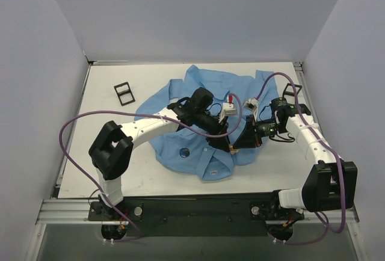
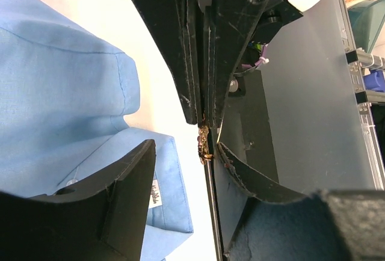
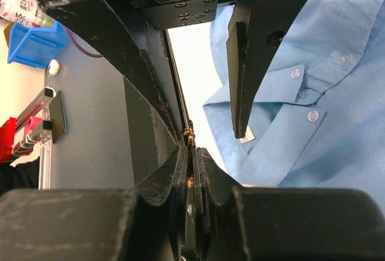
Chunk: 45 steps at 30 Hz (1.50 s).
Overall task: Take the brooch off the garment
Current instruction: Close the brooch.
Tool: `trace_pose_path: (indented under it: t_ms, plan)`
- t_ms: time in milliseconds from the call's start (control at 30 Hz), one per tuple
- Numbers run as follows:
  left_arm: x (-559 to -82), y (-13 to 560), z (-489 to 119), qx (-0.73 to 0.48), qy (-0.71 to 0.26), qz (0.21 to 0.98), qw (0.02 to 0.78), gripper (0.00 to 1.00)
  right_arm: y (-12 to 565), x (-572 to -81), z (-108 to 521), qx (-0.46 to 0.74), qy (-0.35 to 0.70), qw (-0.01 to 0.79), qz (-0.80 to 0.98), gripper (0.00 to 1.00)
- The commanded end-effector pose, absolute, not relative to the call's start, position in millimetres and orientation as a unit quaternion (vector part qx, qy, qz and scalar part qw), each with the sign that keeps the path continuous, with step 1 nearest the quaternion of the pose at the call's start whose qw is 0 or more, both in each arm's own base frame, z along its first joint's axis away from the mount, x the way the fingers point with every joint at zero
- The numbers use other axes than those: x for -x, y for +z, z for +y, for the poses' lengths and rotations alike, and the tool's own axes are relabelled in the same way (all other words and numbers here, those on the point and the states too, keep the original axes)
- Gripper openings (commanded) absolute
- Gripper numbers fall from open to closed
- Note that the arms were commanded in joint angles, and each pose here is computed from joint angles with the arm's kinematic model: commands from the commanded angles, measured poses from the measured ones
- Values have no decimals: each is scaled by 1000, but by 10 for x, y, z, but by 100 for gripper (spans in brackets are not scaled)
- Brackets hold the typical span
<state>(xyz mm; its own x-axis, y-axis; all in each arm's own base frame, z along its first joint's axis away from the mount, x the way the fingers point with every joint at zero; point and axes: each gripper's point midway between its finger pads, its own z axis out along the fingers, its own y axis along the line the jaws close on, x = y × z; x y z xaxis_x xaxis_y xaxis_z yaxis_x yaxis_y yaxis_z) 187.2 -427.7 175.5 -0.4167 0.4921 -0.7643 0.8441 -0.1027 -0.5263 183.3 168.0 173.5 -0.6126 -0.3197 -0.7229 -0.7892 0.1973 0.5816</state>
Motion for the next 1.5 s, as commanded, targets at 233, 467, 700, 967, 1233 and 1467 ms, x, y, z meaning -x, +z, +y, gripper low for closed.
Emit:
trace_pose_path:
  t_ms: [233, 467, 700, 967, 1233, 1467]
  plan:
    - [-1757, 1942, -4323, -526, -574, 605, 164, 50, 1869, -1792, 1740, 374, 540, 246, 713, 0]
    - [-1677, 1980, -4311, -531, -587, 592, 153, 49, 1905, -1820, 1731, 364, 548, 251, 710, 0]
    - [-1652, 2012, -4323, -525, -591, 594, 148, 48, 1897, -1828, 1723, 360, 548, 250, 712, 0]
    - [-1682, 1982, -4368, -516, -587, 606, 149, 43, 1891, -1829, 1723, 360, 549, 249, 712, 0]
    - [-1679, 1976, -4380, -513, -589, 607, 147, 36, 1885, -1833, 1722, 360, 548, 249, 713, 0]
    - [-1698, 1965, -4383, -512, -586, 610, 149, 31, 1888, -1833, 1720, 359, 549, 249, 713, 0]
